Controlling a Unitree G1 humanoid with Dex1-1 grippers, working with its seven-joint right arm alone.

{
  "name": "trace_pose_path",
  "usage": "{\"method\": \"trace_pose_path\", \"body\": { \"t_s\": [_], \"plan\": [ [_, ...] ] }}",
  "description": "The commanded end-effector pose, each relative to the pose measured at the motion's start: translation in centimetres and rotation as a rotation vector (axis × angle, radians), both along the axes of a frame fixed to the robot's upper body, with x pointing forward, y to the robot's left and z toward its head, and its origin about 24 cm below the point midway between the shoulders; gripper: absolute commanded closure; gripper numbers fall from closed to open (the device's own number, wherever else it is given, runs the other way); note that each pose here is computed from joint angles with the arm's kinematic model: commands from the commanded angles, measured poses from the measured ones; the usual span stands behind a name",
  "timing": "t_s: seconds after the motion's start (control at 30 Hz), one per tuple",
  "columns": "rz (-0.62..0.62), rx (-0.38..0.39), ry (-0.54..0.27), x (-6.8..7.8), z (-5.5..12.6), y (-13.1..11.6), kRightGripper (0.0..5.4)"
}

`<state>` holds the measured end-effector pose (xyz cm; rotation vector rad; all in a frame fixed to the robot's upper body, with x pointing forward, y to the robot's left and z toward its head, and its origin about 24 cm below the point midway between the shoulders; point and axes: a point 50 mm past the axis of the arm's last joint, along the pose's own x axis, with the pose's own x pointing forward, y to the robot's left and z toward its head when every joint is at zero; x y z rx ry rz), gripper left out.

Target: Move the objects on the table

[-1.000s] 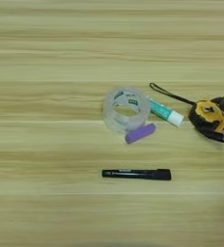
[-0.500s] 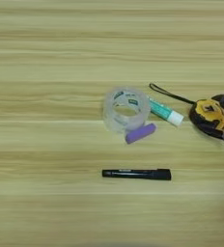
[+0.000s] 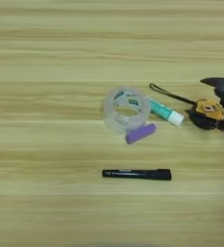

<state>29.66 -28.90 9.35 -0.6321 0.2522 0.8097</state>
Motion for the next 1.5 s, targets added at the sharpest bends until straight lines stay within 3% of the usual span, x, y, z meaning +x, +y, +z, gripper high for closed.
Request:
{"method": "trace_pose_path", "body": {
  "t_s": [0.03,0.93,1.5],
  "plan": [
    [0.014,-0.001,-0.134,0.4,3.8,0.3,0.03],
    [0.192,0.057,0.007,-1.9,0.1,5.2,0.03],
    [0.205,0.06,0.064,-2.1,-1.5,6.0,0.03]
  ]
}}
